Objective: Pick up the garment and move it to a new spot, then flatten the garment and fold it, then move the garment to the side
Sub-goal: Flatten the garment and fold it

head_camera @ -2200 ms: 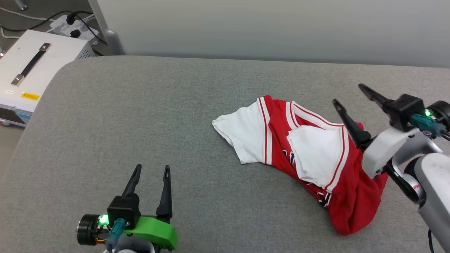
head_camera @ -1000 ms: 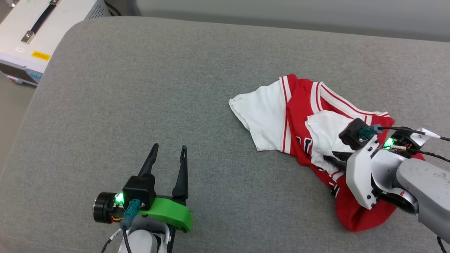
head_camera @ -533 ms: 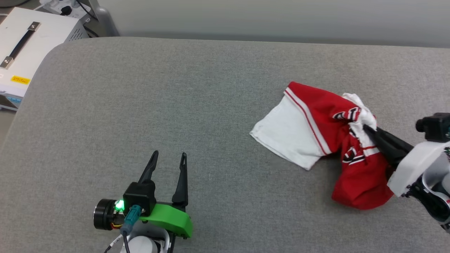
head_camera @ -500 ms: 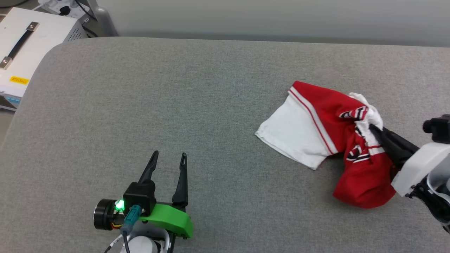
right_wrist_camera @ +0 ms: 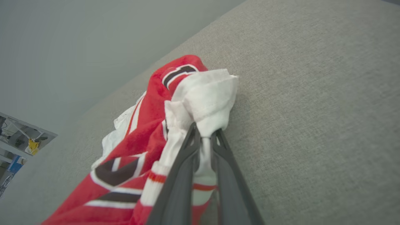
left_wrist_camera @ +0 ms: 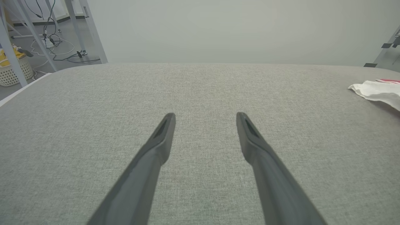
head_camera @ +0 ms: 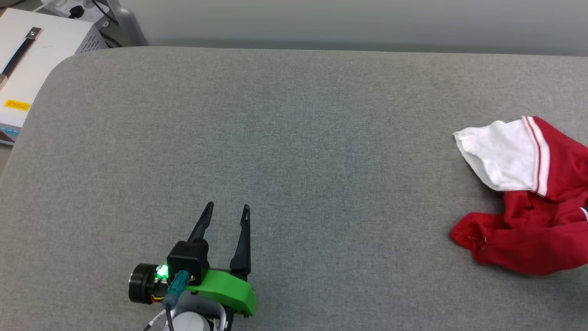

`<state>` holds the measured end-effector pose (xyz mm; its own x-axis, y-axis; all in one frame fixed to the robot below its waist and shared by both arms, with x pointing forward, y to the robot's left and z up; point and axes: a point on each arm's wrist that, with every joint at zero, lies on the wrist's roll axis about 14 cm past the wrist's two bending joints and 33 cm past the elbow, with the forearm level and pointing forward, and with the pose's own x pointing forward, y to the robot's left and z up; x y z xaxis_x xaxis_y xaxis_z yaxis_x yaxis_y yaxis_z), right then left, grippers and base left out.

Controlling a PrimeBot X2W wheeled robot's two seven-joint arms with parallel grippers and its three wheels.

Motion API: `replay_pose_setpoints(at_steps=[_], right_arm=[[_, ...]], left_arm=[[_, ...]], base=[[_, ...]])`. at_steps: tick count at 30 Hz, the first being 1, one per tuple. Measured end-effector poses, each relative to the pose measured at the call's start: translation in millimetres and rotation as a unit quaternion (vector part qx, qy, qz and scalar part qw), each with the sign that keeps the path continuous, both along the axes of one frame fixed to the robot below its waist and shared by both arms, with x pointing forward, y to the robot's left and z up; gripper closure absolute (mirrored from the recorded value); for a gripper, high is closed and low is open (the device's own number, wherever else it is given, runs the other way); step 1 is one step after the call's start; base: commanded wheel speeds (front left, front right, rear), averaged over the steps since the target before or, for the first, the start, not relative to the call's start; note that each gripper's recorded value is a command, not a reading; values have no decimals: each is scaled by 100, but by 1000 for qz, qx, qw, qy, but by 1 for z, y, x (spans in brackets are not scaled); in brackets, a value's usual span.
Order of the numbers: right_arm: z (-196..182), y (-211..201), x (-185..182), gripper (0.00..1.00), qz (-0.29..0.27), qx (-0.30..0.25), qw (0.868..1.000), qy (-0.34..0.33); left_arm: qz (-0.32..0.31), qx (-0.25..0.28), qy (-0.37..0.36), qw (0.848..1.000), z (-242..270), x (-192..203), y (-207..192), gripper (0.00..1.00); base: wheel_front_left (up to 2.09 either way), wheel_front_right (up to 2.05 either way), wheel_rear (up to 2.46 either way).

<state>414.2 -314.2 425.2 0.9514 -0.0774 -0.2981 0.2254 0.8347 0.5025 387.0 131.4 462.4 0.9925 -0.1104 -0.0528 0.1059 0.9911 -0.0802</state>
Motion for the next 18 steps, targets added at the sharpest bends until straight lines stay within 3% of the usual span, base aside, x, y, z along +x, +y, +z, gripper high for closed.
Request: replay_pose_setpoints(at_steps=[7,8,9,10,18], right_arm=[[-42,-43,-38,100,-115,23,991,61],[-45,-44,-40,90,-120,23,990,65],[-46,-46,-42,58,-125,24,990,67],[-44,-49,-42,0,-132,24,989,63],[19,-82,-20,0,-121,-90,988,-20]], left_arm=[[-3,-1,4,1000,-3,-1,-2,0],[-3,-1,4,1000,-2,-1,-2,0],[-4,-1,4,1000,-2,-2,-2,0],[-4,-1,4,1000,-2,-2,-3,0],[-4,-1,-5,1000,4,-3,-3,0]], base=[[0,0,0],[0,0,0],[0,0,0],[0,0,0],[0,0,0]])
